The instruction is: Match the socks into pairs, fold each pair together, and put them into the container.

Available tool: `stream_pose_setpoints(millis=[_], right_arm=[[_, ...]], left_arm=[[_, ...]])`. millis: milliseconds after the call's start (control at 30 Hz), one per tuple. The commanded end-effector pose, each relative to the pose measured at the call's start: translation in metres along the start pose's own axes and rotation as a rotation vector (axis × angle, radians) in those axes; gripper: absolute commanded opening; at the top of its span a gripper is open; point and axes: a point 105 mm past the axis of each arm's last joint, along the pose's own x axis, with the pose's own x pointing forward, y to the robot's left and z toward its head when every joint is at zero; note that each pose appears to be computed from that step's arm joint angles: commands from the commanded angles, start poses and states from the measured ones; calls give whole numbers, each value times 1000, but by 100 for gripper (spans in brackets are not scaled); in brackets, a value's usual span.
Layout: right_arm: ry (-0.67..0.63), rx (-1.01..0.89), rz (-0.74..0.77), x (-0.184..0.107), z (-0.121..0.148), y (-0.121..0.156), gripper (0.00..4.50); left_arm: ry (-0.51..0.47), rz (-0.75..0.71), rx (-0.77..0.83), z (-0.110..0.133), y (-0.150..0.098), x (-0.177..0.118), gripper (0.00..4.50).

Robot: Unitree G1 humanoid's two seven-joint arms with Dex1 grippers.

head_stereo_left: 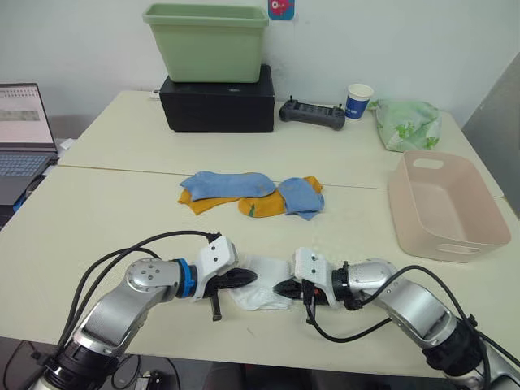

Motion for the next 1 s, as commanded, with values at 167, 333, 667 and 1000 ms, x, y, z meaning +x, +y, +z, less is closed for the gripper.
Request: stream_pose_setpoints(millis=[167, 333, 667, 1000], right_arm=[[-63, -19, -54, -23, 20, -1, 2], [-83, -23, -181, -39, 22, -16, 2], [-57, 361, -222, -43, 10, -27, 18], [-29, 797, -80, -27, 2, -13, 347]], left_arm=[[-79, 26, 101, 30, 11, -15, 0], [-96, -70, 119, 48, -4, -16, 0], [66, -72, 93, -9, 1, -15, 0], [112, -99, 96, -25, -8, -17, 0]])
